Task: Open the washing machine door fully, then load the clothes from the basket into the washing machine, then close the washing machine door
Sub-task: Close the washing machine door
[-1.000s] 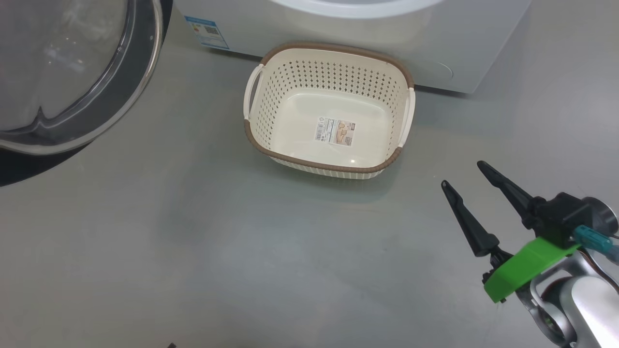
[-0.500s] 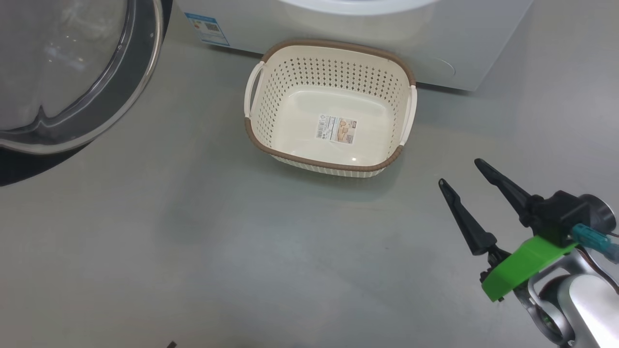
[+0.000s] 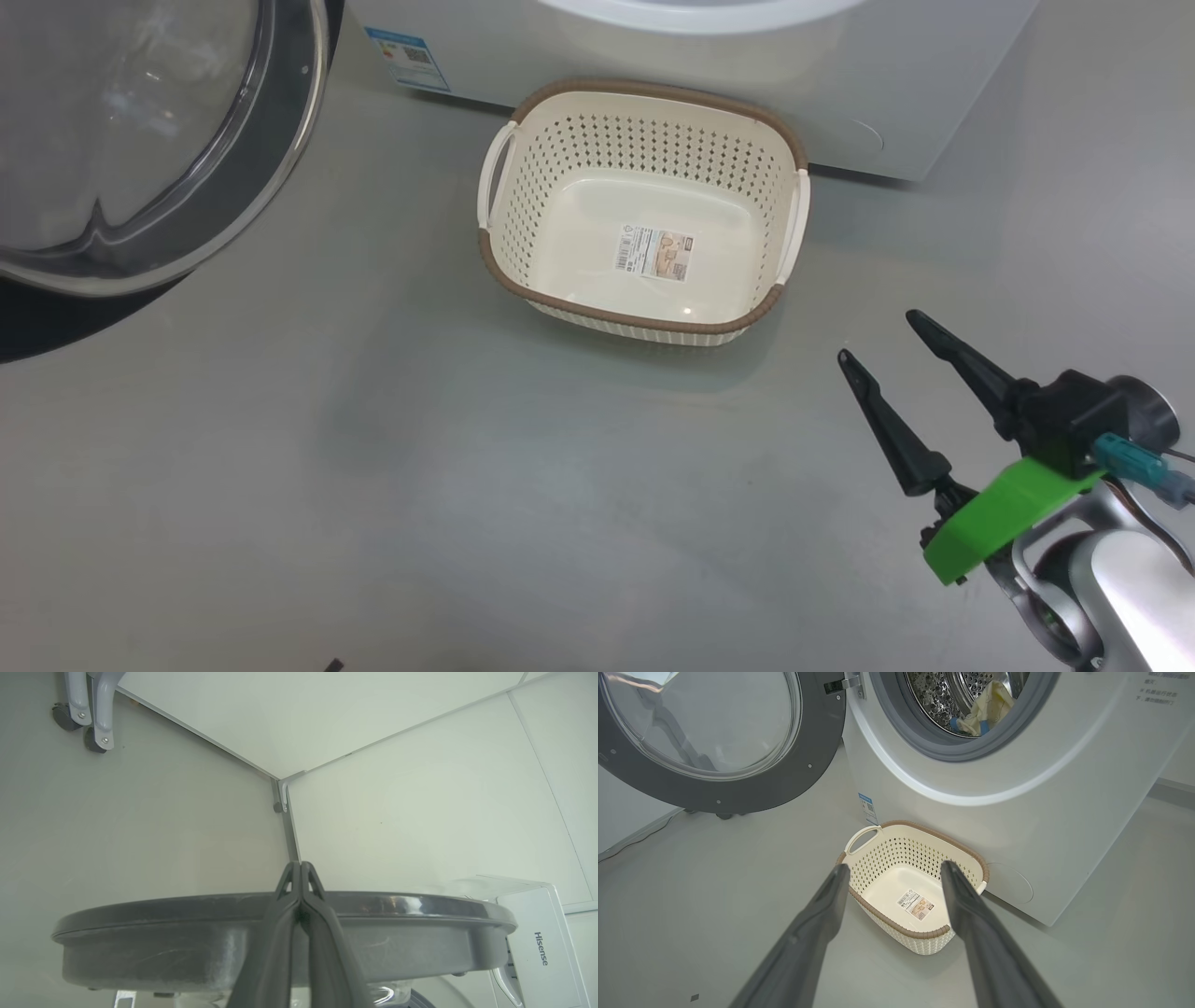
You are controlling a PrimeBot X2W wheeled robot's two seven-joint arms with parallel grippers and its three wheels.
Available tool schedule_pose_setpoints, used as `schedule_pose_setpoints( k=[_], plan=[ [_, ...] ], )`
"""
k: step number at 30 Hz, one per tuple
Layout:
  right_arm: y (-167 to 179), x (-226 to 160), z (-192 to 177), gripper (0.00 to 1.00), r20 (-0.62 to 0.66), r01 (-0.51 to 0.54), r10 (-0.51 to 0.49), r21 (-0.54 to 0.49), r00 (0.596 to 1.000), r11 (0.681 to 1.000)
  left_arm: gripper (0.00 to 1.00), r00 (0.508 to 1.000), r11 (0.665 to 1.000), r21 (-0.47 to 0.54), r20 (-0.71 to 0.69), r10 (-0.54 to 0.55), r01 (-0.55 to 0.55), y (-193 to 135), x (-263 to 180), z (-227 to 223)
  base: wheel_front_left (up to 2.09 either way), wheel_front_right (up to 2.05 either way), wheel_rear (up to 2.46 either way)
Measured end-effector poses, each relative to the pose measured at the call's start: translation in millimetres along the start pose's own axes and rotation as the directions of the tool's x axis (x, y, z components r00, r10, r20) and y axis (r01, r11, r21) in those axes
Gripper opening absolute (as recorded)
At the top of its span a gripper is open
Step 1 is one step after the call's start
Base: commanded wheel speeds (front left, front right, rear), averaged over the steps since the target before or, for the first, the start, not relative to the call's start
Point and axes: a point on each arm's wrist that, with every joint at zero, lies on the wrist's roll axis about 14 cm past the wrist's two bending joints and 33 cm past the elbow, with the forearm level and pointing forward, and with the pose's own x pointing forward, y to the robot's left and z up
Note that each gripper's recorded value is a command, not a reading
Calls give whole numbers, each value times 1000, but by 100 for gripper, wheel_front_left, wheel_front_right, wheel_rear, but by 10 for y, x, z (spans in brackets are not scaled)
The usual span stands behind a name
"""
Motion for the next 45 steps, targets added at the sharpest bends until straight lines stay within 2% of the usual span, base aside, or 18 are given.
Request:
schedule_pose_setpoints(
  k=[18, 45],
  plan=[
    [-53, -1, -8, 100, -2, 8, -8, 1, 1000, 1000, 0, 998, 1000, 17, 64, 14, -15, 41, 58, 1, 0, 0, 0],
    [10, 69, -28, 100, -3, -19, 19, 13, 1000, 1000, 0, 995, 998, -65, -100, -13, 6, 2, -76, -76, 0, 0, 0]
  ],
)
